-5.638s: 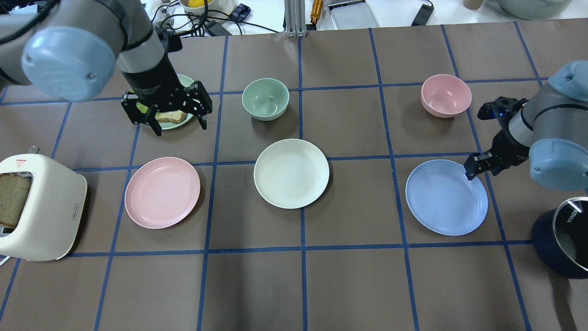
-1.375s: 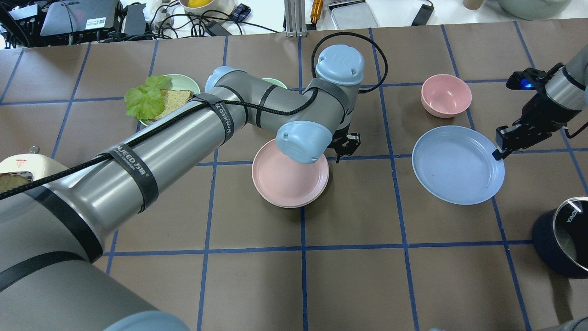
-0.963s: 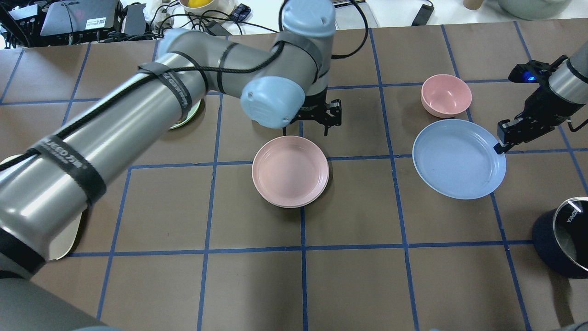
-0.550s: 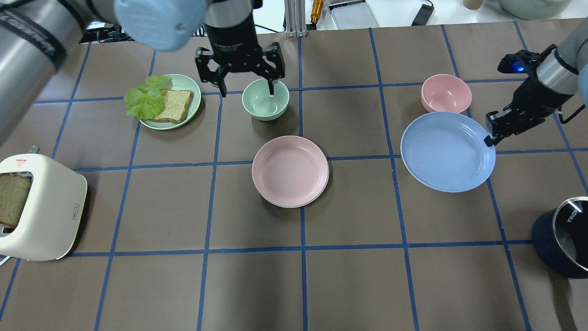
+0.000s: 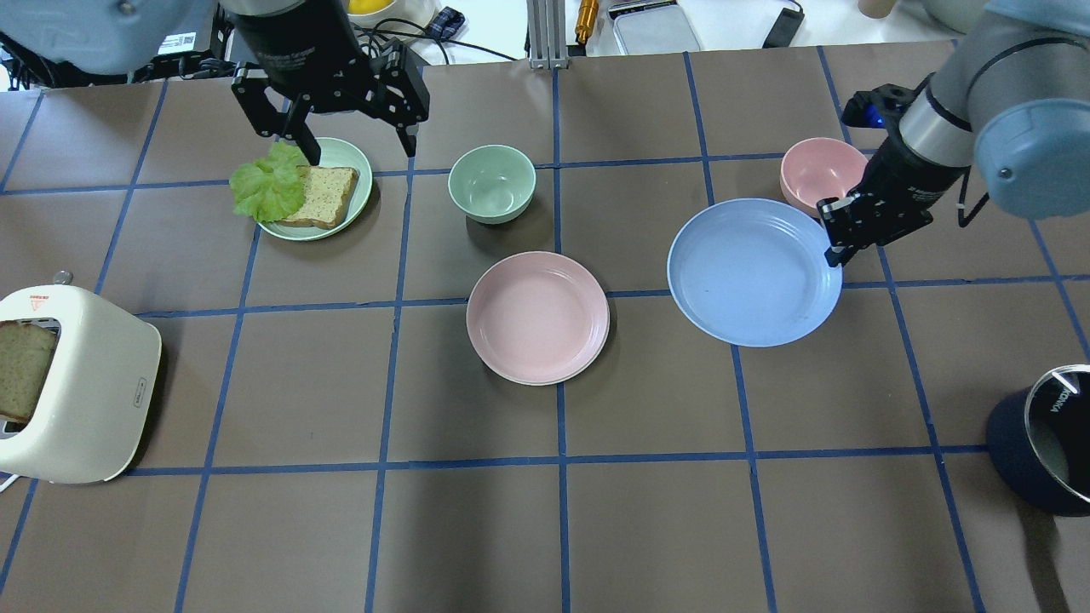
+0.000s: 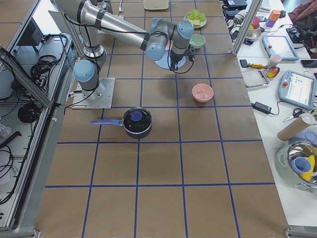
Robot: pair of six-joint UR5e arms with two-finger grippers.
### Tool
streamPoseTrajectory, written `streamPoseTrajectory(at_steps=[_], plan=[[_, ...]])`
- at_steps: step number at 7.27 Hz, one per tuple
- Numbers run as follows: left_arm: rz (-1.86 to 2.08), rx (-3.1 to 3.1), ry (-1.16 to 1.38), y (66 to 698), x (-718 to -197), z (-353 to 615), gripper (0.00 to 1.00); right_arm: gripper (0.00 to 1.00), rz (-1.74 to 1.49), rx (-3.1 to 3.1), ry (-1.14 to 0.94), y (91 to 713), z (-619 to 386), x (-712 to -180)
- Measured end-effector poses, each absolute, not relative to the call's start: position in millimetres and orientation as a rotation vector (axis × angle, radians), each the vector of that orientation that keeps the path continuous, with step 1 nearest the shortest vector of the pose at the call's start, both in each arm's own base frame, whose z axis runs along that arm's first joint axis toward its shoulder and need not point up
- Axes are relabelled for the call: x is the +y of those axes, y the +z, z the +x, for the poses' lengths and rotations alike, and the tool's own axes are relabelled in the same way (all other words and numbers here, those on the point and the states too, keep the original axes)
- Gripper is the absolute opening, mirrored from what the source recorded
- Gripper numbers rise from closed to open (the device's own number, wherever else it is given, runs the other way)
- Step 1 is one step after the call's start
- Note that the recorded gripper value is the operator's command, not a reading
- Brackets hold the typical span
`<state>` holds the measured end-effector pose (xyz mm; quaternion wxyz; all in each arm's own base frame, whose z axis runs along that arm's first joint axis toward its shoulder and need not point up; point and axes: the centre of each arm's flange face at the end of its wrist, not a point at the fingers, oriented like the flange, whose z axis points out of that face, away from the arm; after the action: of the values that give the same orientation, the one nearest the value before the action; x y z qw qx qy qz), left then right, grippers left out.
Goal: Stack three plates with pink and blue
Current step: 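Carry the blue plate over the pink plate with the right gripper while the left returns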
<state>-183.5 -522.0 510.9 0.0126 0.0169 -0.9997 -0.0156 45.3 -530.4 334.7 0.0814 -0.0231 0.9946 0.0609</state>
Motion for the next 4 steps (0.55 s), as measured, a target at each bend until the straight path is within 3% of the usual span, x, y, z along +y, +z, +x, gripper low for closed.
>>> streamPoseTrajectory(at_steps=[4], plan=[[0.069,-3.125,0.021,503,-489,-138,1.00,0.00,0.067,2.978,0.149,319,146,-532]])
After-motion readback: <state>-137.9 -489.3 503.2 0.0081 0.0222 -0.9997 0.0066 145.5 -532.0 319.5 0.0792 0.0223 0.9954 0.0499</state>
